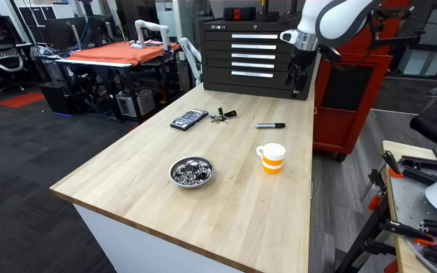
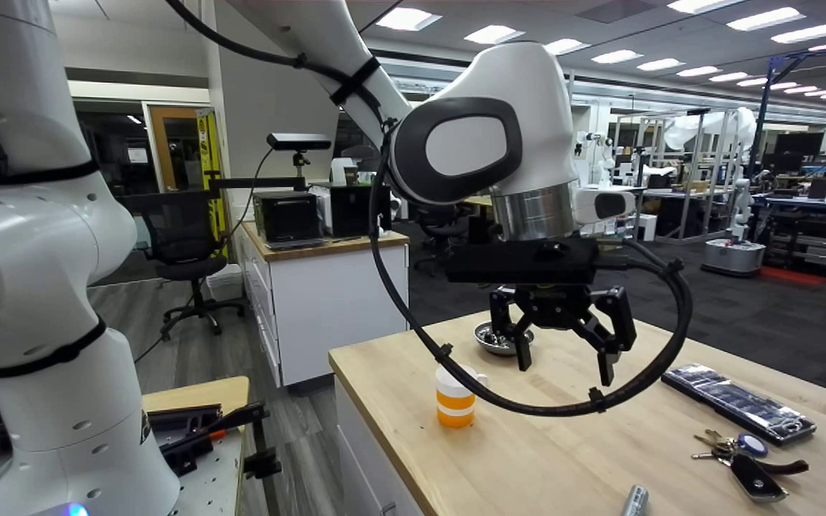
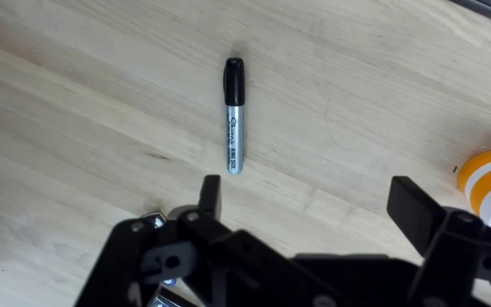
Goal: Pick up the pen from the table and put it in the cup.
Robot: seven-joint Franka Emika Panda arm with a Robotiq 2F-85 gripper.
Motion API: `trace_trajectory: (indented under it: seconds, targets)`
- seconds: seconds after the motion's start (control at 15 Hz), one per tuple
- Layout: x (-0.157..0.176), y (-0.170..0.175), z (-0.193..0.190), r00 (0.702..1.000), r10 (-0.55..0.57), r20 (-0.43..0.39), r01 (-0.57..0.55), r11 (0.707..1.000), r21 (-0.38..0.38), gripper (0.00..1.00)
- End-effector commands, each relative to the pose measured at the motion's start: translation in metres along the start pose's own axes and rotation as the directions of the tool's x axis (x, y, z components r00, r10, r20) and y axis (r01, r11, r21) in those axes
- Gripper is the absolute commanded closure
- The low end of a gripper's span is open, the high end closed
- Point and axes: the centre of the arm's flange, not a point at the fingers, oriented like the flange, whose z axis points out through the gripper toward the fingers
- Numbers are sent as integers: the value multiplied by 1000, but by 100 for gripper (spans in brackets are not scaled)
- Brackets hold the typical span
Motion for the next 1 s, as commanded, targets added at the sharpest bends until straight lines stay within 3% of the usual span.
trace_trajectory:
  seconds: [0.0,0.93]
  targets:
    - [-7,22,21,1000,-6,-13,6,1000,-5,0]
    - [4,76,85,999,-50,-14,50,999,4,0]
